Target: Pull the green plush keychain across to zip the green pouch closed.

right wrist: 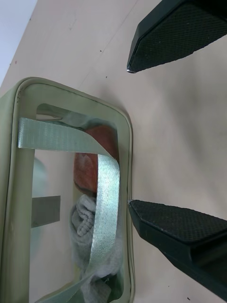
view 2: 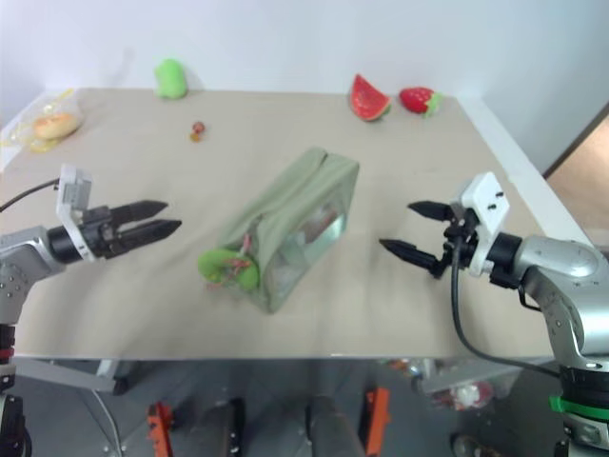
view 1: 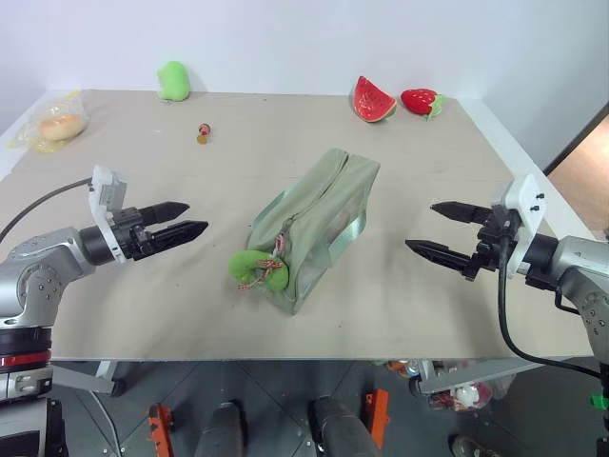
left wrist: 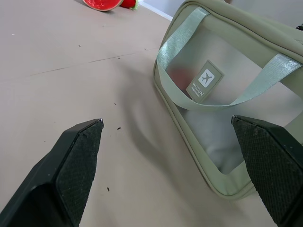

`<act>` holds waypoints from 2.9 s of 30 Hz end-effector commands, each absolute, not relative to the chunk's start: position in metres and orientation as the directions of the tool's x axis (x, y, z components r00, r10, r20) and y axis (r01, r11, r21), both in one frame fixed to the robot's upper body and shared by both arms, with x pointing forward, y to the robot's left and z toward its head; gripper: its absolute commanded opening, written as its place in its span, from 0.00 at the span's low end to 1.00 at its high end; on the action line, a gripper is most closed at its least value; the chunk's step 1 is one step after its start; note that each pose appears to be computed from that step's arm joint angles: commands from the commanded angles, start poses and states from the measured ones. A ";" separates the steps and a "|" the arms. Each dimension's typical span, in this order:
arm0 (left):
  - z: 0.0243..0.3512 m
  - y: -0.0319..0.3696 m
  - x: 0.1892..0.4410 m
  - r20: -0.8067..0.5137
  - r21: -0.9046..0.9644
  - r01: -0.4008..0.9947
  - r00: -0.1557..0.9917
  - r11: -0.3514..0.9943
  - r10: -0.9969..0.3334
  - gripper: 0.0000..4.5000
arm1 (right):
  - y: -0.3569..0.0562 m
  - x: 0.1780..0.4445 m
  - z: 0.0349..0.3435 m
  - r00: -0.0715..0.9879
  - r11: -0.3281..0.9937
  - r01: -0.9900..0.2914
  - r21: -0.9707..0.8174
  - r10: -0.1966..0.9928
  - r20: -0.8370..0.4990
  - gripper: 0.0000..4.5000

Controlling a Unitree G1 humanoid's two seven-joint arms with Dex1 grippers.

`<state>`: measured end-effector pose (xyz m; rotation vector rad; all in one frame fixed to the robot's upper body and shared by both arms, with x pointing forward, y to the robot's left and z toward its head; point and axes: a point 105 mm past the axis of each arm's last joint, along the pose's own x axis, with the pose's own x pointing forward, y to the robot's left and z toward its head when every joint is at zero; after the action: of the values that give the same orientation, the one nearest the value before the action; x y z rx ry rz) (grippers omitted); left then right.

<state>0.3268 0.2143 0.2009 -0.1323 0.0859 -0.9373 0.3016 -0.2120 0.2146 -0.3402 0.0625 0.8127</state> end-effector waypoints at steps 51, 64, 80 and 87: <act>0.290 0.157 0.311 0.215 0.100 0.901 0.394 0.422 -0.894 1.00 | -0.091 0.366 0.283 0.323 -0.269 -0.622 -0.735 0.768 -0.554 0.00; 0.283 0.161 0.315 0.281 0.040 0.886 0.433 0.461 -0.857 1.00 | -0.092 0.378 0.307 0.505 -0.059 -0.658 -0.751 0.705 -0.498 0.00; 0.285 0.165 0.317 0.270 0.032 0.877 0.453 0.479 -0.849 1.00 | -0.048 0.387 0.295 0.501 0.240 -0.817 -0.524 0.745 -0.441 0.00; 0.280 0.167 0.314 0.222 0.047 0.876 0.459 0.480 -0.860 1.00 | -0.044 0.371 0.305 0.425 0.154 -0.843 -0.516 0.779 -0.461 0.00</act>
<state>0.3208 0.1640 0.2724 -0.1200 -0.2119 -1.0618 0.3772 -0.0471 0.2872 -0.8009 0.1621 1.1613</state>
